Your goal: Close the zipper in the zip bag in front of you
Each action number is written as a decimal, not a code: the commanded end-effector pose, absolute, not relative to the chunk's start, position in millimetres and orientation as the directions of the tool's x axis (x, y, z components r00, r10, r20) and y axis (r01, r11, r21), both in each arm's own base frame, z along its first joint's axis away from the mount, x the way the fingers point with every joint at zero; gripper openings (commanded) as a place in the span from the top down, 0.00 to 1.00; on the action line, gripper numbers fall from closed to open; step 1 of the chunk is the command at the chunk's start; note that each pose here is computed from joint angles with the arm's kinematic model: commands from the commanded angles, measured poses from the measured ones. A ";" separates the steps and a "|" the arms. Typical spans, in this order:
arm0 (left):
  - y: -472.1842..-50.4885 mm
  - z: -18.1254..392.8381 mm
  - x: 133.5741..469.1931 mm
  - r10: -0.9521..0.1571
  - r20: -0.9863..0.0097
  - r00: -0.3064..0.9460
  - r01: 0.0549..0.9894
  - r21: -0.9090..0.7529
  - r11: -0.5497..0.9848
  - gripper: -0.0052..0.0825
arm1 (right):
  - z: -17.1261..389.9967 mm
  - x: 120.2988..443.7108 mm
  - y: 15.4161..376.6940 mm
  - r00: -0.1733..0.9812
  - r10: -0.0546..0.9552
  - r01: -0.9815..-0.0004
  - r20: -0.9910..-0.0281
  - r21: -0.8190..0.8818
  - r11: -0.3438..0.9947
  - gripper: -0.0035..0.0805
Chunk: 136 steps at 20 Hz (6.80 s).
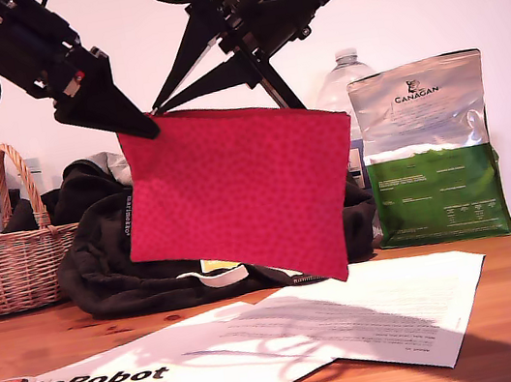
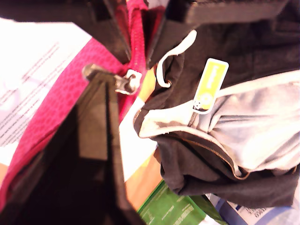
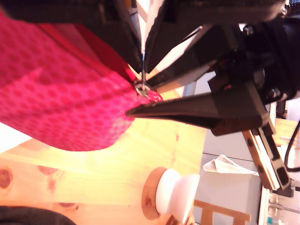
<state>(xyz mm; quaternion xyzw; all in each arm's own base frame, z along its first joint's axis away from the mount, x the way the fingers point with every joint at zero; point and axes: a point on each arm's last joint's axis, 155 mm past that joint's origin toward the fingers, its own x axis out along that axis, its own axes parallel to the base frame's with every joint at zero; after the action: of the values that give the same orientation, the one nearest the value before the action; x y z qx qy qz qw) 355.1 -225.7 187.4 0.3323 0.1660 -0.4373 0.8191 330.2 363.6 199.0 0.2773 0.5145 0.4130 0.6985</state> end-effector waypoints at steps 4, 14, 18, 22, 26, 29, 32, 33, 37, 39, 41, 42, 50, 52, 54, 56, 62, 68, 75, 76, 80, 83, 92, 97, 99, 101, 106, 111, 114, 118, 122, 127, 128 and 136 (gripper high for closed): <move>-218.3 199.0 364.3 -0.605 -0.528 0.596 0.802 0.420 0.424 0.97 | 191.7 329.7 359.0 0.104 0.858 -0.285 -0.503 0.811 0.510 0.97; -214.4 198.8 366.5 -0.598 -0.528 0.602 0.798 0.420 0.432 0.97 | 188.1 335.7 348.6 0.115 0.849 -0.282 -0.517 0.802 0.526 0.97; -210.7 198.7 368.5 -0.592 -0.529 0.608 0.794 0.425 0.435 0.97 | 187.6 340.5 343.0 0.125 0.846 -0.276 -0.518 0.801 0.531 0.97; -209.4 198.9 369.4 -0.590 -0.528 0.611 0.792 0.426 0.438 0.97 | 183.4 340.7 337.2 0.121 0.837 -0.272 -0.533 0.793 0.545 0.97; -207.8 198.8 370.3 -0.587 -0.528 0.613 0.790 0.426 0.441 0.97 | 183.2 341.1 336.4 0.122 0.837 -0.276 -0.534 0.791 0.545 0.97; -204.6 198.8 372.0 -0.582 -0.528 0.618 0.786 0.426 0.448 0.97 | 180.5 338.6 335.0 0.113 0.831 -0.277 -0.544 0.786 0.552 0.97; -201.7 198.7 373.5 -0.577 -0.529 0.622 0.783 0.425 0.454 0.97 | 180.2 338.3 334.9 0.111 0.831 -0.281 -0.545 0.785 0.552 0.97; -201.6 198.7 373.6 -0.577 -0.529 0.623 0.782 0.425 0.455 0.97 | 180.2 338.8 334.3 0.113 0.831 -0.280 -0.545 0.785 0.553 0.97; -201.1 198.9 374.0 -0.576 -0.528 0.624 0.781 0.426 0.456 0.97 | 179.1 339.2 332.1 0.112 0.828 -0.280 -0.549 0.782 0.556 0.97; -200.6 198.9 374.3 -0.575 -0.528 0.625 0.781 0.426 0.457 0.97 | 176.5 338.9 328.5 0.109 0.823 -0.274 -0.558 0.779 0.565 0.97; -200.6 198.9 374.3 -0.575 -0.528 0.625 0.781 0.426 0.457 0.97 | 175.9 338.4 328.2 0.107 0.821 -0.276 -0.560 0.777 0.566 0.97; -200.6 199.0 374.3 -0.575 -0.528 0.625 0.781 0.426 0.457 0.97 | 176.0 338.6 328.2 0.108 0.821 -0.276 -0.560 0.777 0.566 0.97; -202.2 199.3 373.2 -0.583 -0.526 0.619 0.785 0.422 0.453 0.97 | 191.2 339.2 338.6 0.097 0.863 -0.280 -0.496 0.818 0.502 0.76; -203.1 199.6 372.6 -0.588 -0.524 0.615 0.788 0.419 0.451 0.97 | 195.3 342.0 340.6 0.106 0.870 -0.265 -0.481 0.830 0.491 0.72; -205.4 199.9 370.9 -0.598 -0.523 0.608 0.794 0.415 0.445 0.97 | 200.1 345.2 343.2 0.118 0.878 -0.263 -0.464 0.838 0.478 0.72; -206.6 200.0 370.3 -0.600 -0.522 0.606 0.795 0.415 0.442 0.97 | 202.9 344.9 348.3 0.124 0.882 -0.264 -0.455 0.841 0.472 0.72; -208.2 200.0 369.4 -0.603 -0.522 0.603 0.797 0.415 0.439 0.97 | 198.9 345.4 355.2 0.120 0.884 -0.254 -0.452 0.847 0.467 0.72; -208.2 199.9 369.3 -0.603 -0.523 0.603 0.798 0.414 0.438 0.97 | 193.4 348.8 357.2 0.134 0.876 -0.253 -0.463 0.839 0.482 0.72; -211.7 200.0 367.3 -0.610 -0.522 0.596 0.802 0.411 0.433 0.97 | 194.2 352.7 360.6 0.142 0.882 -0.251 -0.449 0.846 0.470 0.72; -212.0 200.1 367.2 -0.610 -0.522 0.596 0.803 0.411 0.432 0.97 | 190.6 352.1 361.6 0.136 0.881 -0.243 -0.454 0.847 0.473 0.72; -211.9 200.0 367.1 -0.610 -0.522 0.596 0.803 0.411 0.432 0.97 | 182.3 352.3 363.2 0.125 0.877 -0.232 -0.463 0.846 0.480 0.72; -212.0 200.1 367.2 -0.610 -0.522 0.596 0.803 0.411 0.432 0.97 | 182.3 352.1 363.1 0.124 0.878 -0.231 -0.463 0.847 0.479 0.72; -211.9 200.1 367.3 -0.610 -0.522 0.597 0.802 0.412 0.432 0.97 | 183.7 343.4 367.3 0.087 0.887 -0.230 -0.453 0.858 0.460 0.72; -212.0 200.1 367.2 -0.610 -0.522 0.596 0.802 0.411 0.433 0.97 | 185.7 340.9 368.8 0.074 0.893 -0.222 -0.443 0.866 0.448 0.72; -213.1 200.1 366.5 -0.612 -0.522 0.594 0.804 0.409 0.432 0.97 | 188.0 342.2 370.1 0.079 0.897 -0.222 -0.435 0.870 0.441 0.72; -215.5 200.0 365.1 -0.616 -0.522 0.590 0.807 0.409 0.427 0.97 | 189.6 341.8 372.0 0.079 0.900 -0.227 -0.429 0.871 0.436 0.72; -220.6 200.1 362.1 -0.624 -0.522 0.582 0.813 0.409 0.415 0.97 | 188.7 345.0 371.3 0.096 0.895 -0.229 -0.435 0.866 0.445 0.73; -220.6 200.1 362.2 -0.623 -0.522 0.583 0.812 0.410 0.416 0.97 | 188.4 344.6 371.9 0.096 0.895 -0.230 -0.437 0.865 0.447 0.84; -220.4 200.2 362.5 -0.622 -0.522 0.584 0.811 0.411 0.416 0.97 | 188.4 343.4 373.1 0.093 0.895 -0.234 -0.437 0.864 0.446 0.89; -220.1 199.8 362.4 -0.621 -0.523 0.584 0.811 0.410 0.417 0.97 | 188.3 343.2 373.3 0.093 0.895 -0.235 -0.437 0.863 0.446 0.97; -219.8 199.8 362.6 -0.620 -0.523 0.585 0.810 0.416 0.413 0.97 | 188.9 342.1 373.3 0.086 0.897 -0.243 -0.434 0.864 0.441 0.97; -215.1 199.4 365.8 -0.606 -0.525 0.597 0.801 0.421 0.425 0.97 | 186.1 337.3 372.0 0.064 0.895 -0.252 -0.441 0.861 0.442 0.97; -214.4 199.3 366.2 -0.604 -0.526 0.599 0.800 0.422 0.426 0.97 | 185.4 337.0 371.6 0.063 0.894 -0.256 -0.444 0.859 0.444 0.97; -208.7 199.2 369.5 -0.594 -0.526 0.608 0.793 0.436 0.426 0.97 | 180.2 338.1 364.7 0.061 0.885 -0.256 -0.462 0.850 0.461 0.97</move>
<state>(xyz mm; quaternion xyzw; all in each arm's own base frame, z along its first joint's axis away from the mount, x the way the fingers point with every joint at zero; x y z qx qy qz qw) 362.8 -212.1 187.8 0.3361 0.1654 -0.4282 0.8224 339.4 366.1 194.5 0.2947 0.5187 0.4366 0.6734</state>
